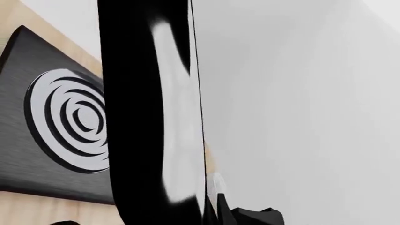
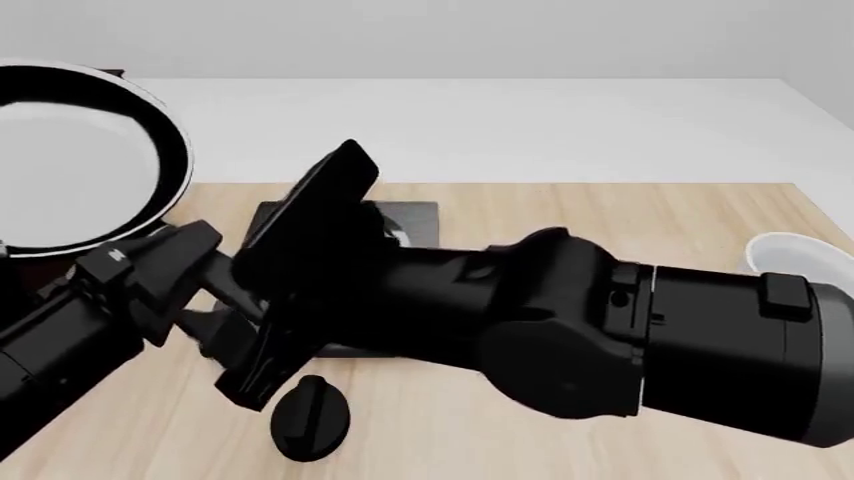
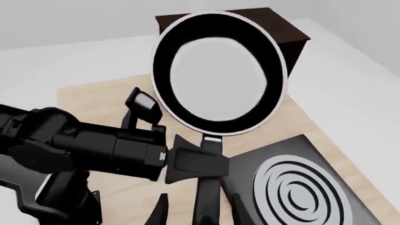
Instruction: Put the frying pan on the cabinet shelf.
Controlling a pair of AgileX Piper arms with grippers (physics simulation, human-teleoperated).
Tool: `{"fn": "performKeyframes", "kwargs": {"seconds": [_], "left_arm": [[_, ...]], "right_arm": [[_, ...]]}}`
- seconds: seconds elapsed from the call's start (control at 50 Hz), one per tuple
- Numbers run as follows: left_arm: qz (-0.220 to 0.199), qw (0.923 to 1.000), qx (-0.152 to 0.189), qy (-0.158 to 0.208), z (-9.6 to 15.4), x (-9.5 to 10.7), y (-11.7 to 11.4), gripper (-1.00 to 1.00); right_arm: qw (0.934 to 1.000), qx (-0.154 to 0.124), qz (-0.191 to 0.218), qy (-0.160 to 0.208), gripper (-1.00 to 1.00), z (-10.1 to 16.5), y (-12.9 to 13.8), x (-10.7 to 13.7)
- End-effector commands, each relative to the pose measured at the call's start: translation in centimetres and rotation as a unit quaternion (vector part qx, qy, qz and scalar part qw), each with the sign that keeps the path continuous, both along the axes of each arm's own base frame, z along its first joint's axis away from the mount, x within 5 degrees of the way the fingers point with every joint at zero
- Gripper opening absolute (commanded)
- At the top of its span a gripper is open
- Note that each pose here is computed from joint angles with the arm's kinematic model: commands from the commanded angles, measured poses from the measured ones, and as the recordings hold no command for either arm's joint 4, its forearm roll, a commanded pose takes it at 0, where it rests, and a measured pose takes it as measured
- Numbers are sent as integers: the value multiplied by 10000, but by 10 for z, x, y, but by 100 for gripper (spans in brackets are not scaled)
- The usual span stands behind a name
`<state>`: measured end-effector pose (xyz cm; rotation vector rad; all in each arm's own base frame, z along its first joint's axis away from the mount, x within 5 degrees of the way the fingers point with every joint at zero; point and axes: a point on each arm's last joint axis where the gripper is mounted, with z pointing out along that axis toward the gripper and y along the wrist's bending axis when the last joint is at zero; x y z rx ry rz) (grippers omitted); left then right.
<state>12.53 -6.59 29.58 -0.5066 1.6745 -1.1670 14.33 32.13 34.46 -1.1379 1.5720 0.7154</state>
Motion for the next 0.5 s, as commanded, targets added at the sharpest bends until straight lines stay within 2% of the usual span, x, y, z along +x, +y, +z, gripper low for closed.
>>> {"fn": "performKeyframes", "kwargs": {"seconds": [0.02, 0.18, 0.28, 0.38, 0.44, 0.5], "left_arm": [[-82, 9970, 593, -489, 5, 0, -1, -100], [-83, 9970, 586, -498, 0, 0, -1, -100], [-61, 9970, 582, -499, 1, 0, 0, -100], [-65, 9970, 585, -500, 2, -1, 0, -100], [-61, 9969, 599, -503, 3, -1, 0, -100], [-23, 9970, 593, -498, 3, 0, 1, -100]], "right_arm": [[9999, 25, -34, -164, 100, 7, -9, 1], [9995, 139, -239, -166, 100, 14, -31, 5], [9985, 248, -477, -66, 100, 8, -48, 10], [9969, 357, -684, -122, 100, 0, -69, 12], [9956, 385, -849, 13, 100, -10, -81, 13], [9934, 406, -1060, -172, 100, -18, -100, 17]]}}
